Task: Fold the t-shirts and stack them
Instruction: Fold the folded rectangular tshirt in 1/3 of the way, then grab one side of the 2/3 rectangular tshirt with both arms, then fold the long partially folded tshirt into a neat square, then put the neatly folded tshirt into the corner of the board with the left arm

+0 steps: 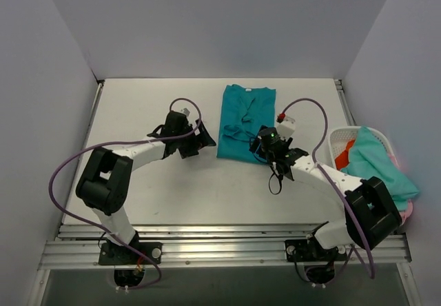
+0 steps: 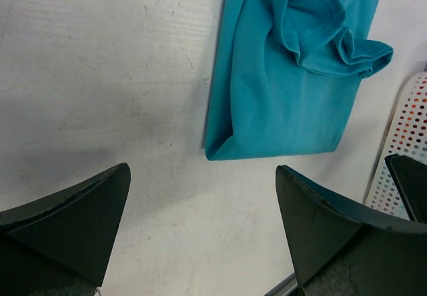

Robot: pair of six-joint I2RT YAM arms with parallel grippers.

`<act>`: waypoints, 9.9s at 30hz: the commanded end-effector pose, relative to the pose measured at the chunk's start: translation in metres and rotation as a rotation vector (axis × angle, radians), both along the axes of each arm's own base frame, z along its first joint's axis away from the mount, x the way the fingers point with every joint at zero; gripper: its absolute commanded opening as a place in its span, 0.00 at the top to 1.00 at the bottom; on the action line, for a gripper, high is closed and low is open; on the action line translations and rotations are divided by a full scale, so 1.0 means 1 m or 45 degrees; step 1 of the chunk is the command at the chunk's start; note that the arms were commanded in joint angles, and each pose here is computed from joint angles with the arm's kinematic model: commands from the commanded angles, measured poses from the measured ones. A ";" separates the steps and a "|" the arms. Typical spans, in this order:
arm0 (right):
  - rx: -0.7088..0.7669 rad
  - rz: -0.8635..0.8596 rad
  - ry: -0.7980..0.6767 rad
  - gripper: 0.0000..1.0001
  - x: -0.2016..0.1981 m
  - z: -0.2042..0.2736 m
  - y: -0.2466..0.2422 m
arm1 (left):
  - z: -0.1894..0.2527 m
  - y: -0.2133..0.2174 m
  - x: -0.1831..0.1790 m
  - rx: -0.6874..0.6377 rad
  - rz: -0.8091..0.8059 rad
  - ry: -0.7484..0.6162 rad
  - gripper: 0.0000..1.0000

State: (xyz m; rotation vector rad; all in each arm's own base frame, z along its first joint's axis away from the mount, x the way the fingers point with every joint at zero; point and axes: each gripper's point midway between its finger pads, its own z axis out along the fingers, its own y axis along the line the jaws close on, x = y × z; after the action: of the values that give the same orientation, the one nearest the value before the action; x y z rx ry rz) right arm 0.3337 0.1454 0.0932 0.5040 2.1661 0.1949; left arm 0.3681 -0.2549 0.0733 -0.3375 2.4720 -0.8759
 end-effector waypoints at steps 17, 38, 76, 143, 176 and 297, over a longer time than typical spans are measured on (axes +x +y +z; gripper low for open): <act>-0.013 -0.058 0.101 1.00 0.070 -0.047 0.048 | 0.014 0.002 0.037 -0.047 0.027 -0.147 0.00; -0.114 -0.109 0.175 1.00 0.110 -0.077 0.035 | 0.013 0.020 0.042 -0.081 0.043 -0.156 0.00; 0.044 -0.328 -0.027 0.03 -0.017 0.019 -0.091 | 0.029 -0.030 0.019 -0.204 0.042 -0.208 0.06; 0.142 -0.128 0.194 1.00 -0.039 -0.076 -0.032 | -0.009 -0.048 0.024 -0.167 0.118 -0.156 0.98; 0.016 -0.036 -0.104 1.00 0.029 0.087 0.020 | 0.140 -0.022 -0.004 -0.073 0.161 -0.387 0.96; 0.246 -0.274 -0.386 0.11 0.042 0.129 -0.089 | 0.036 0.419 0.197 0.121 1.434 -0.107 0.78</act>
State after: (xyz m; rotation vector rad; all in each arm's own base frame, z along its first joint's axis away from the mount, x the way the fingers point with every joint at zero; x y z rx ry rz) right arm 0.3719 0.0588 0.2181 0.7670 1.8207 0.3394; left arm 0.5545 0.1408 0.0528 -1.5050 1.8362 -0.2535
